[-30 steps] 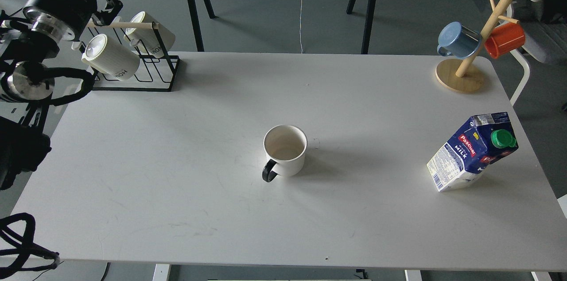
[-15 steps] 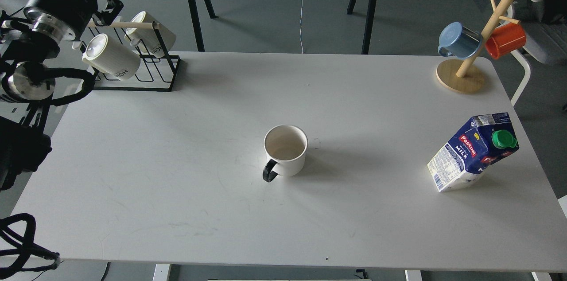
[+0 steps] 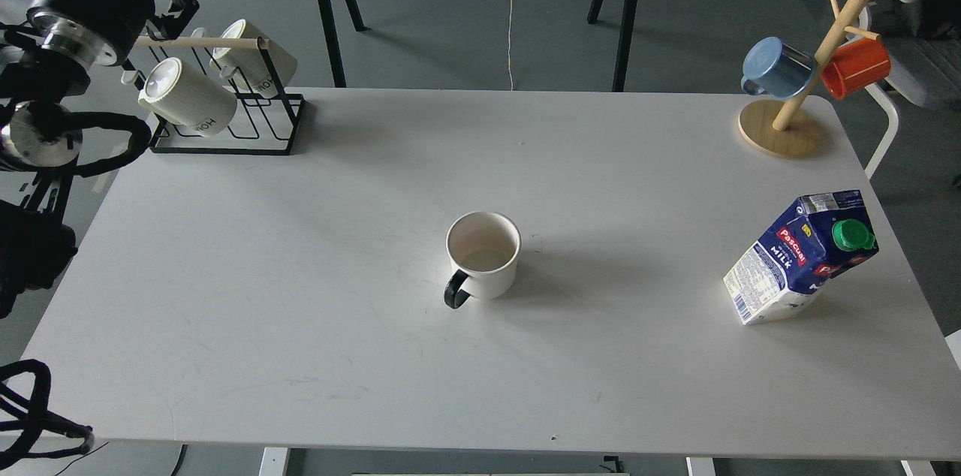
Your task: Place cup and milk with both arms
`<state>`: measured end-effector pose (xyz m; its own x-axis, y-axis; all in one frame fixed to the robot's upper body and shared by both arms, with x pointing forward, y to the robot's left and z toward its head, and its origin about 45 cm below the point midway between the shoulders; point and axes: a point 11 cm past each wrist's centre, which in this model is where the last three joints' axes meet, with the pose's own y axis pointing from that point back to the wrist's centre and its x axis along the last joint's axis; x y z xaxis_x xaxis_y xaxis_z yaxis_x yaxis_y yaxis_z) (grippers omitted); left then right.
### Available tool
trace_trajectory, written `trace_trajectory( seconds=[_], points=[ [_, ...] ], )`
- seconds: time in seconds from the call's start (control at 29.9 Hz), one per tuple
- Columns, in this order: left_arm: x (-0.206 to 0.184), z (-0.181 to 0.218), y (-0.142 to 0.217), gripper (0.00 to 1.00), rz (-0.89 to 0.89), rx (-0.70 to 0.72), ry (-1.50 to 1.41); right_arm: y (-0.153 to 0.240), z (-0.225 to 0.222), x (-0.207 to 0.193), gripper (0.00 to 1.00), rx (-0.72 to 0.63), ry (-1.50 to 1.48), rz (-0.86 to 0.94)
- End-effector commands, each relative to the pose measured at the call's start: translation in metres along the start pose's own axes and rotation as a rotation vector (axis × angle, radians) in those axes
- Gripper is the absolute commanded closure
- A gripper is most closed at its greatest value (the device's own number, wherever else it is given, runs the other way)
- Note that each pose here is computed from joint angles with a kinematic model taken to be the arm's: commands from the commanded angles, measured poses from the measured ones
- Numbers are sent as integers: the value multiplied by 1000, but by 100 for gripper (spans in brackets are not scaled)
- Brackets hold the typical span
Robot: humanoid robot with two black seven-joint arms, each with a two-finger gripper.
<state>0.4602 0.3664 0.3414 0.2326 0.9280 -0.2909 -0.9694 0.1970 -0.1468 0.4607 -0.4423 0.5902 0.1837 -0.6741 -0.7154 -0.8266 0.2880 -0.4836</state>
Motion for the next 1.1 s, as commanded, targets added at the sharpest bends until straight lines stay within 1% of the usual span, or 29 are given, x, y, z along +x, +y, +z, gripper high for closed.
trace_trajectory(
  seconds=[0.0,0.1,0.17,0.23,0.3,0.37,0.4,0.47,0.57,0.67,0.8,1.07],
  points=[
    [0,0,0,1,0,-1,0,5,12,17,1,-35,32,30],
    [0,0,0,1,1,0,0,6,14,20,1,-33,38,33],
    [-1,-1,-1,1,0,2,0,9,15,29,1,-38,58,48],
    [0,0,0,1,0,2,-1,18,27,54,1,-67,77,90],
    [0,0,0,1,1,1,-2,24,35,61,1,-99,60,65],
    [0,-1,0,1,2,3,-2,31,47,55,1,-169,14,-21],
    [0,0,0,1,1,1,-2,40,60,52,1,-244,-7,-66],
    [0,0,0,1,0,2,-1,54,76,52,1,-335,-20,-77],
    [0,-1,0,1,1,3,-1,70,65,53,1,-374,-29,-110],
    [0,-2,0,1,1,5,0,95,69,55,1,-435,-84,-155],
    [-1,-3,0,1,-1,9,-1,122,65,63,1,-485,-156,-172],
    [-1,-3,0,1,-1,10,-3,166,56,87,1,-539,-269,-176]
  ],
)
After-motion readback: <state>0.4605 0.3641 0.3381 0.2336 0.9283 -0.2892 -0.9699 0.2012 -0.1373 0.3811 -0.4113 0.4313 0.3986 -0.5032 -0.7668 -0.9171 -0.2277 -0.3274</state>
